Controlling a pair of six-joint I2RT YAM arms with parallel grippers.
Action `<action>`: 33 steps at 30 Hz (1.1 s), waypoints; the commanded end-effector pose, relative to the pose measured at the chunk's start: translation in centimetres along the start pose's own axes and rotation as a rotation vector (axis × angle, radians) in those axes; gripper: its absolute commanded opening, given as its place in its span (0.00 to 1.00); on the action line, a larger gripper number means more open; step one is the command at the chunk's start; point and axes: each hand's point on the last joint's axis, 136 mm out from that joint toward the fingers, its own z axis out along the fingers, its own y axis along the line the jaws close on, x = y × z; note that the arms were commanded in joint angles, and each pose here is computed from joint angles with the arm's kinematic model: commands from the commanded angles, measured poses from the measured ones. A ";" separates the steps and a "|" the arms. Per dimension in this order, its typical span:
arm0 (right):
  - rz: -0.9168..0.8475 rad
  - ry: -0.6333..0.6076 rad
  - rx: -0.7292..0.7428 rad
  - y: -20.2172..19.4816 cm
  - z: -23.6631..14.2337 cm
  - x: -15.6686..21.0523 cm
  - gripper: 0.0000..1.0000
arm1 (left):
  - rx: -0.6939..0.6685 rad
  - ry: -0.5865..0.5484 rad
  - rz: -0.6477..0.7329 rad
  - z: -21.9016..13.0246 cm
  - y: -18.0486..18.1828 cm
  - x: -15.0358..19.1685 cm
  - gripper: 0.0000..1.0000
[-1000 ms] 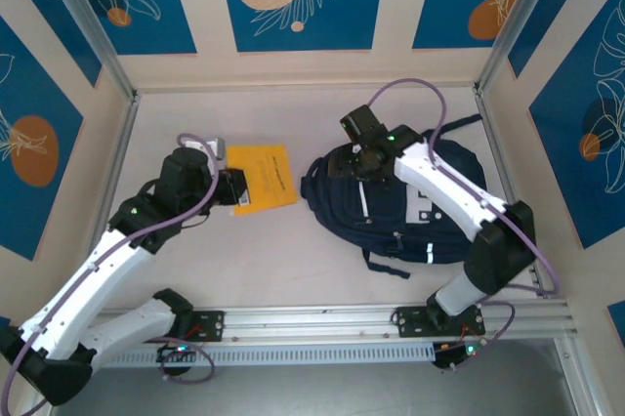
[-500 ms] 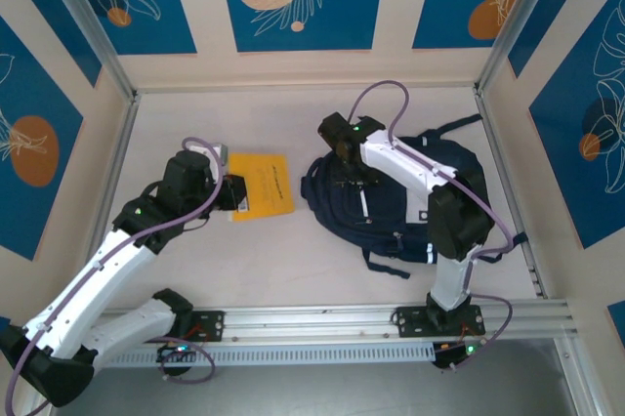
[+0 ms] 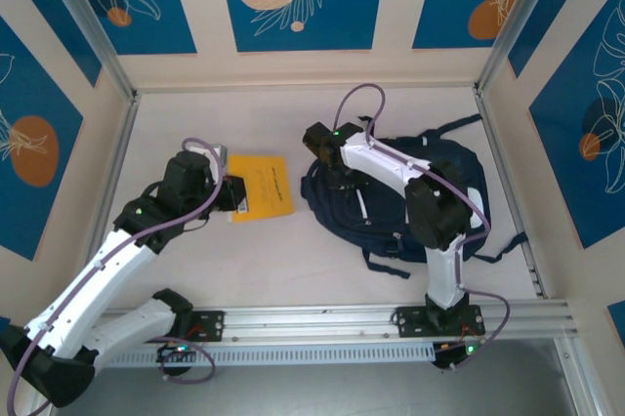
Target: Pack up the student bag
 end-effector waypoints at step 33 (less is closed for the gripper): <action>0.101 -0.395 -1.340 -8.7 -23.2 2.2 0.00 | 0.537 0.063 -0.209 -2.7 -9.5 -1.8 0.00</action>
